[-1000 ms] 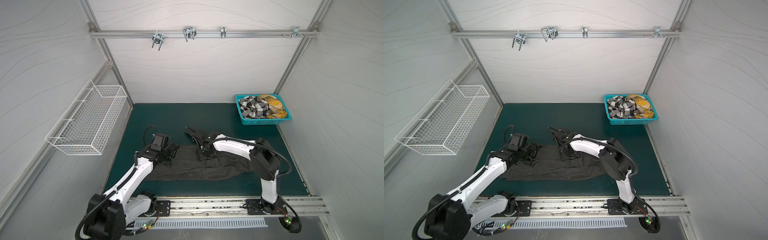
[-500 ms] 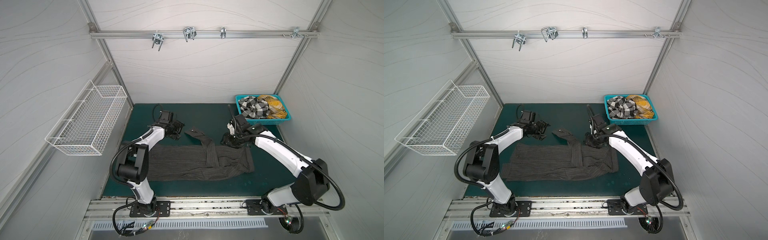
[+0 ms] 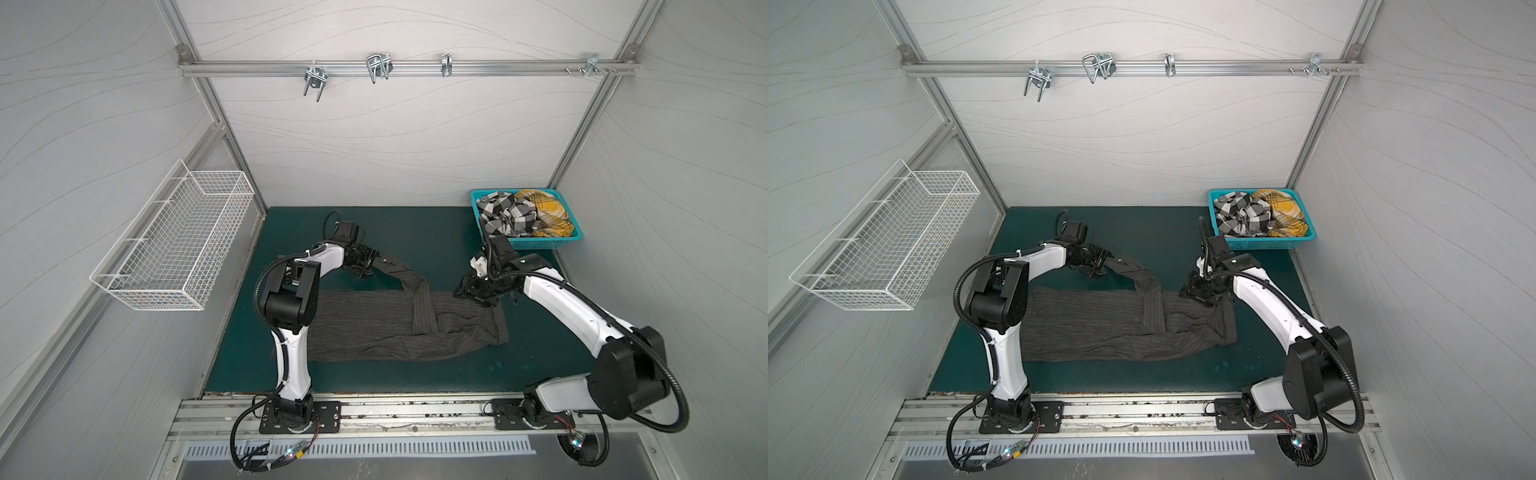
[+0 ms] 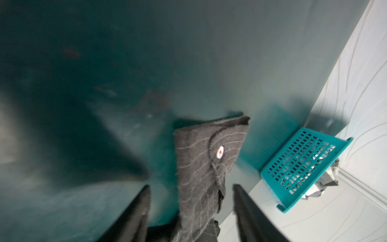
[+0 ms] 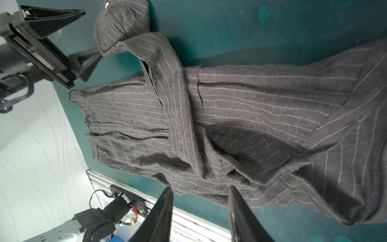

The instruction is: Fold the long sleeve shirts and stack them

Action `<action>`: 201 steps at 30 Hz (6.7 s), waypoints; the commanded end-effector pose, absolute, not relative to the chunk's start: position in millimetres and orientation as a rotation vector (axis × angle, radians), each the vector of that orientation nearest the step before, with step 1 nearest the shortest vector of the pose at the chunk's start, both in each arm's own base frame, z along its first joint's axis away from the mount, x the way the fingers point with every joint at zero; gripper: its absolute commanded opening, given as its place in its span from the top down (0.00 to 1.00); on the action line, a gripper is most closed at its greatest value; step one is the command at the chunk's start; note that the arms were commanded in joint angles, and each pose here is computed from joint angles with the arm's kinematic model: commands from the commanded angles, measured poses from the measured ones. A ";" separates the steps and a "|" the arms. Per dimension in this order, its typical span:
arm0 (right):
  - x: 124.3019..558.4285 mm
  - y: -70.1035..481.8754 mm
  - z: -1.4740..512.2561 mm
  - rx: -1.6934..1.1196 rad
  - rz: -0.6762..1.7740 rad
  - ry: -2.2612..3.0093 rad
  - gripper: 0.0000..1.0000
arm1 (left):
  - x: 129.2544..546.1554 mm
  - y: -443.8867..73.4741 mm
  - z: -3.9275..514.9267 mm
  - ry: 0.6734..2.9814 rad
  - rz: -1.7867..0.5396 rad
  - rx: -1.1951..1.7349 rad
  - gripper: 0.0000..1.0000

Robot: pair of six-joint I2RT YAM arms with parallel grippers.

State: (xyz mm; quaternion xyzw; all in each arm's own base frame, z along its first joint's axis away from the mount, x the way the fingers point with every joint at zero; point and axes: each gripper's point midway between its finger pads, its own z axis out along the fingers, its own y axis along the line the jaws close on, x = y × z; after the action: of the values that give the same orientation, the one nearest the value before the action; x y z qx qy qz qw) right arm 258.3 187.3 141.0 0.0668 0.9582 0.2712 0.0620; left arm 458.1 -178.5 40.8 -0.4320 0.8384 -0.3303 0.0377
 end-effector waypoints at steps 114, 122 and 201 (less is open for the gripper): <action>184.0 138.6 103.4 0.244 0.527 3.181 0.53 | 308.7 14.3 127.6 2.348 -0.125 -1.002 0.78; 164.5 181.8 59.1 0.268 0.612 3.288 0.78 | 328.3 -36.3 60.6 2.621 -0.231 -1.000 1.00; 174.8 266.1 79.6 -0.516 0.431 3.203 0.60 | 260.3 -209.2 50.0 2.987 -0.830 -0.664 0.85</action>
State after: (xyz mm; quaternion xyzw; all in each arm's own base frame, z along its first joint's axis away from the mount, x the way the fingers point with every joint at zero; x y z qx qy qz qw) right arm 185.9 258.4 87.4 -0.1466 0.9757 0.1493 -0.0652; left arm 255.7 -197.4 46.8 -0.2030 0.9499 -0.2371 -0.0149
